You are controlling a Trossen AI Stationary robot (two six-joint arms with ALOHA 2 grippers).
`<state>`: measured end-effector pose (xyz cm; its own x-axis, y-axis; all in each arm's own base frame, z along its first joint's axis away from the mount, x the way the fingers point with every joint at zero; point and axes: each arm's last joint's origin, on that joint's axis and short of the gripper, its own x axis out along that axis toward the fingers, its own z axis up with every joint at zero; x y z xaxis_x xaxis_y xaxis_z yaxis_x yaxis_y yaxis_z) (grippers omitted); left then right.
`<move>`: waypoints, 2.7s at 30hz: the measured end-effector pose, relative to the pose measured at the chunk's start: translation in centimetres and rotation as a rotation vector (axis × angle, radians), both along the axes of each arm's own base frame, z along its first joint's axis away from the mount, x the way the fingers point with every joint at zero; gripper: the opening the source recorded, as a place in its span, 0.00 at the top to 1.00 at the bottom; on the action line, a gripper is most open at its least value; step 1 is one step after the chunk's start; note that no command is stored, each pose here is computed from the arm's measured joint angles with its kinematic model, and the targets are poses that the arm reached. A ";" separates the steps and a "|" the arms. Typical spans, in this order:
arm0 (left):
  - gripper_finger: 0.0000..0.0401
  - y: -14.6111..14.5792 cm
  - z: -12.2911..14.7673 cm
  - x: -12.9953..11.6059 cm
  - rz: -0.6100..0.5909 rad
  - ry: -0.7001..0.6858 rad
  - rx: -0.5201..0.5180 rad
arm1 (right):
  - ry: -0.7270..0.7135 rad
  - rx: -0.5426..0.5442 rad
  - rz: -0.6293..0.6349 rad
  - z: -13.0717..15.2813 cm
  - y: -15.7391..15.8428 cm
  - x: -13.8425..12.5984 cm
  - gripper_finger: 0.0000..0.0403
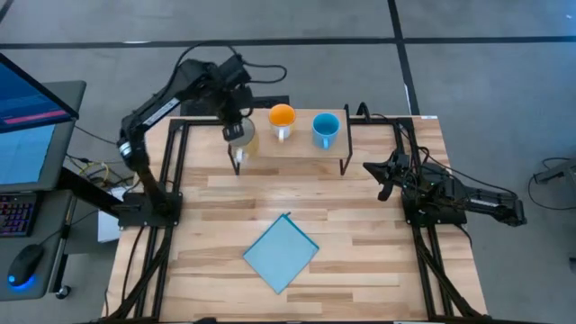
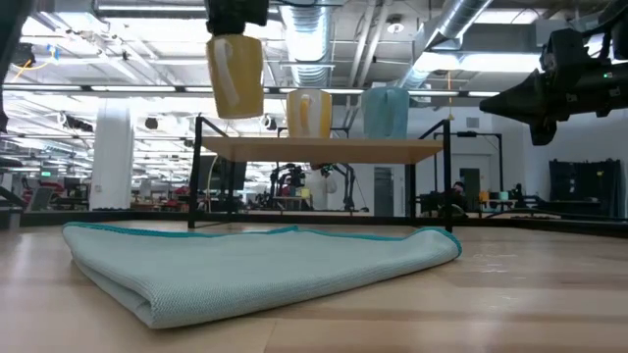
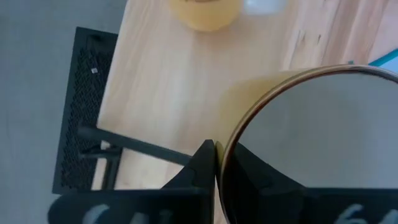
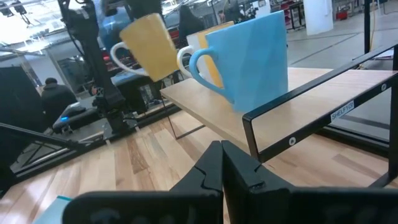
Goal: Stack small to large cups/mugs on shelf
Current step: Put the light yellow mug on the shelf
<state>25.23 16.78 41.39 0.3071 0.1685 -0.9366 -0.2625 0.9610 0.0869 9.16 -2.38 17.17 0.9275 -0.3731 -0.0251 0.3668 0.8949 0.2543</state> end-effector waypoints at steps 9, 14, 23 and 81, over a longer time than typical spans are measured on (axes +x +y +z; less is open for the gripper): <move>0.98 3.6 -0.9 1.0 -0.007 0.004 -0.023 | 0.000 0.000 0.000 0.0 0.0 0.0 0.95; 0.98 4.1 -0.9 0.7 0.013 0.011 -0.015 | 0.000 0.000 0.000 0.0 0.0 0.0 0.95; 0.98 5.7 -1.5 0.0 0.065 0.044 0.002 | 0.003 -0.007 0.001 0.0 0.0 0.0 0.95; 0.98 7.4 -3.9 1.2 0.034 0.089 -0.060 | 0.003 -0.007 0.000 0.0 0.0 0.0 0.95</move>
